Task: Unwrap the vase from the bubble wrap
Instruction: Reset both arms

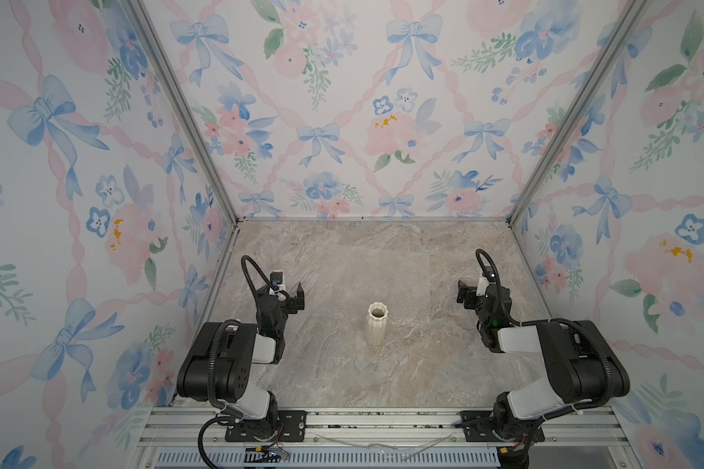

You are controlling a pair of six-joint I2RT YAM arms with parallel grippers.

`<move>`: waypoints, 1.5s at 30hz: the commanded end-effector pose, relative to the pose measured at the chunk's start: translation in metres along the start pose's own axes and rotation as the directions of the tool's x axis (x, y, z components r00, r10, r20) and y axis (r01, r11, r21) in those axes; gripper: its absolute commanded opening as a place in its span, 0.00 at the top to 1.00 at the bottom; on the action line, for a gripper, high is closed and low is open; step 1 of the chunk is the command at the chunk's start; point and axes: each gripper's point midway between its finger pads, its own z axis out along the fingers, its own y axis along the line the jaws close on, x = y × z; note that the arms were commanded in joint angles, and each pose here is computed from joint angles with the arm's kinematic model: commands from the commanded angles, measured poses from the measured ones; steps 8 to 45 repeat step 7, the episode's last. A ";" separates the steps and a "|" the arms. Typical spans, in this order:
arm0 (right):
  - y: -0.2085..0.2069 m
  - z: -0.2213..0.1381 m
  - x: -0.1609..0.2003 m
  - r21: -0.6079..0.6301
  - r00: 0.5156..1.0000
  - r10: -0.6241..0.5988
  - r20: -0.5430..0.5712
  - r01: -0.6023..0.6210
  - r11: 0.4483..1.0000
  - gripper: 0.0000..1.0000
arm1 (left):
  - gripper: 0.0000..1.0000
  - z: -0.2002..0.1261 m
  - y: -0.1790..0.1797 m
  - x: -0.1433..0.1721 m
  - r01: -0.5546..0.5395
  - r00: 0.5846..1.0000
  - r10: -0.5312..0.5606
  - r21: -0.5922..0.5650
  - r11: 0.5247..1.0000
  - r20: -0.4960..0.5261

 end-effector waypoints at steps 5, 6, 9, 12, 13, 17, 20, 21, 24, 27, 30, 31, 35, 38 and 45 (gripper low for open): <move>0.004 0.004 -0.010 -0.041 1.000 0.001 0.012 0.000 0.999 0.04 | 0.02 0.003 0.002 -0.003 0.002 1.000 -0.002 -0.007 1.000 0.004; 0.004 0.004 -0.010 -0.041 1.000 0.001 0.011 0.000 0.999 0.04 | 0.02 0.003 0.003 -0.003 0.005 1.000 -0.005 -0.007 1.000 0.004; 0.004 0.004 -0.010 -0.043 1.000 0.002 0.011 -0.002 0.999 0.04 | 0.02 0.003 0.002 -0.003 0.006 1.000 -0.006 -0.005 1.000 0.006; 0.004 0.004 -0.010 -0.043 1.000 0.002 0.011 -0.002 0.999 0.04 | 0.02 0.003 0.002 -0.003 0.006 1.000 -0.006 -0.005 1.000 0.006; 0.004 0.004 -0.010 -0.043 1.000 0.002 0.011 -0.002 0.999 0.04 | 0.02 0.003 0.002 -0.003 0.006 1.000 -0.006 -0.005 1.000 0.006; 0.004 0.004 -0.010 -0.043 1.000 0.002 0.011 -0.002 0.999 0.04 | 0.02 0.003 0.002 -0.003 0.006 1.000 -0.006 -0.005 1.000 0.006; 0.004 0.004 -0.010 -0.043 1.000 0.002 0.011 -0.002 0.999 0.04 | 0.02 0.003 0.002 -0.003 0.006 1.000 -0.006 -0.005 1.000 0.006; 0.004 0.004 -0.010 -0.043 1.000 0.002 0.011 -0.002 0.999 0.04 | 0.02 0.003 0.002 -0.003 0.006 1.000 -0.006 -0.005 1.000 0.006; 0.004 0.004 -0.010 -0.043 1.000 0.002 0.011 -0.002 0.999 0.04 | 0.02 0.003 0.002 -0.003 0.006 1.000 -0.006 -0.005 1.000 0.006; 0.004 0.004 -0.010 -0.043 1.000 0.002 0.011 -0.002 0.999 0.04 | 0.02 0.003 0.002 -0.003 0.006 1.000 -0.006 -0.005 1.000 0.006; 0.004 0.004 -0.010 -0.043 1.000 0.002 0.011 -0.002 0.999 0.04 | 0.02 0.003 0.002 -0.003 0.006 1.000 -0.006 -0.005 1.000 0.006; 0.004 0.004 -0.010 -0.043 1.000 0.002 0.011 -0.002 0.999 0.04 | 0.02 0.003 0.002 -0.003 0.006 1.000 -0.006 -0.005 1.000 0.006; 0.004 0.004 -0.010 -0.043 1.000 0.002 0.011 -0.002 0.999 0.04 | 0.02 0.003 0.002 -0.003 0.006 1.000 -0.006 -0.005 1.000 0.006; 0.004 0.004 -0.010 -0.043 1.000 0.002 0.011 -0.002 0.999 0.04 | 0.02 0.003 0.002 -0.003 0.006 1.000 -0.006 -0.005 1.000 0.006; 0.004 0.004 -0.010 -0.043 1.000 0.002 0.011 -0.002 0.999 0.04 | 0.02 0.003 0.002 -0.003 0.006 1.000 -0.006 -0.005 1.000 0.006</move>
